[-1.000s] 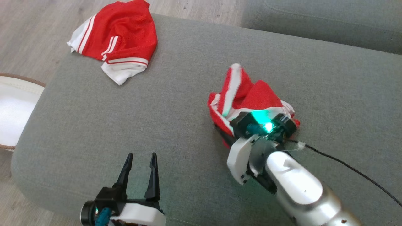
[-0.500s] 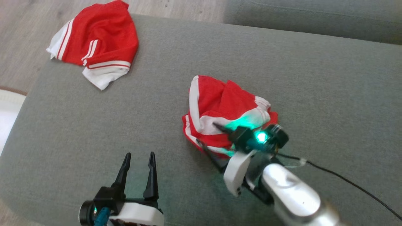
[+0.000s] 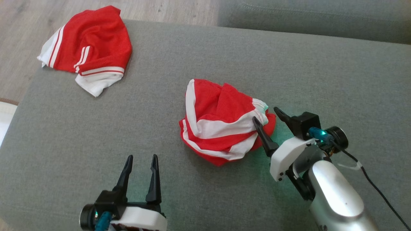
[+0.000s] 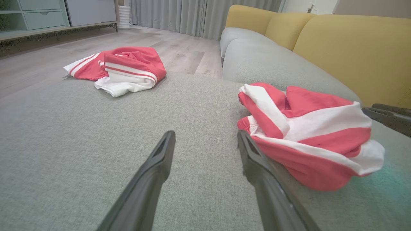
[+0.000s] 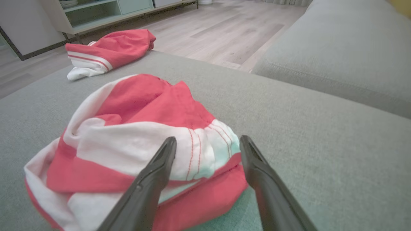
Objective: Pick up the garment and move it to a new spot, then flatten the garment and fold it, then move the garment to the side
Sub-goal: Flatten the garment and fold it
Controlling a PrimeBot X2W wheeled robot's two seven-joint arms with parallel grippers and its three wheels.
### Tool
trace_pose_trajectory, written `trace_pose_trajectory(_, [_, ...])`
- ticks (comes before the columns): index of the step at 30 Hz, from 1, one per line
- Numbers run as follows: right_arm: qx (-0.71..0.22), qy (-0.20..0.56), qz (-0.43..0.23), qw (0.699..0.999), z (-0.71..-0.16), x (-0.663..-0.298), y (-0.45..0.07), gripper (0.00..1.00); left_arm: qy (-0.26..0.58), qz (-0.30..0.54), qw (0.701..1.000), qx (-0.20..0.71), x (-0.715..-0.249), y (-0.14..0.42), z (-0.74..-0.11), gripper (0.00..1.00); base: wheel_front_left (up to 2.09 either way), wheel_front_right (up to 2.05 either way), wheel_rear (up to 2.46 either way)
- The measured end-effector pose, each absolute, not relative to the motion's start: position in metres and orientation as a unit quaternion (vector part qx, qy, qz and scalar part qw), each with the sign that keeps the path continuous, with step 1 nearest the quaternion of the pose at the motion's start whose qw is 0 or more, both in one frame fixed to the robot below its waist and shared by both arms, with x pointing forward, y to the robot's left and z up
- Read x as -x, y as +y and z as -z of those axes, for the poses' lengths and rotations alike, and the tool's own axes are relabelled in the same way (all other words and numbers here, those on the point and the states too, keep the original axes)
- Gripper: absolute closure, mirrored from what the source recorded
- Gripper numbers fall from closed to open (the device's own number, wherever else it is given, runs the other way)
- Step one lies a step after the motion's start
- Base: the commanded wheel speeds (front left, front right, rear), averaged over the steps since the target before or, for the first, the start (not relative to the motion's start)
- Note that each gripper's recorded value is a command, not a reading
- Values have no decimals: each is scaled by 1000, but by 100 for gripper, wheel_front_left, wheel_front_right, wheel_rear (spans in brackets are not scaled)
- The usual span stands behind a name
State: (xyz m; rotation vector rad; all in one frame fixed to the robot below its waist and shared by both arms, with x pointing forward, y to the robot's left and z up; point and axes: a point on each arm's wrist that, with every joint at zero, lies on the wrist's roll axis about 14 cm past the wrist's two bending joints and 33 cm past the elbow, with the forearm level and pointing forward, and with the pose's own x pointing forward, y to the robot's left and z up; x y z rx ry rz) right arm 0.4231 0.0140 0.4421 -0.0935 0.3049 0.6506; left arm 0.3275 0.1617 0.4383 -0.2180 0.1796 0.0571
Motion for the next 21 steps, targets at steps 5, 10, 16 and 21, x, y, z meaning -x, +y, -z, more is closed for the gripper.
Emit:
trace_pose_trajectory(5, [13, 191, -318, 929, -422, -419, 16, 0, 99, -34, 989, 108, -327, 164, -433, 0, 0, 0, 0])
trace_pose_trajectory(10, [-1, 213, -347, 913, -414, -409, 35, 14, 105, -41, 988, 108, -326, 168, -429, 0, 0, 0, 0])
trace_pose_trajectory(16, [-6, 220, -369, 903, -416, -405, 46, 100, 105, -44, 988, 107, -324, 170, -429, 0, 0, 0, 0])
trace_pose_trajectory(21, [-3, 196, -359, 913, -427, -414, 37, 100, 102, -41, 988, 107, -325, 168, -431, 0, 0, 0, 0])
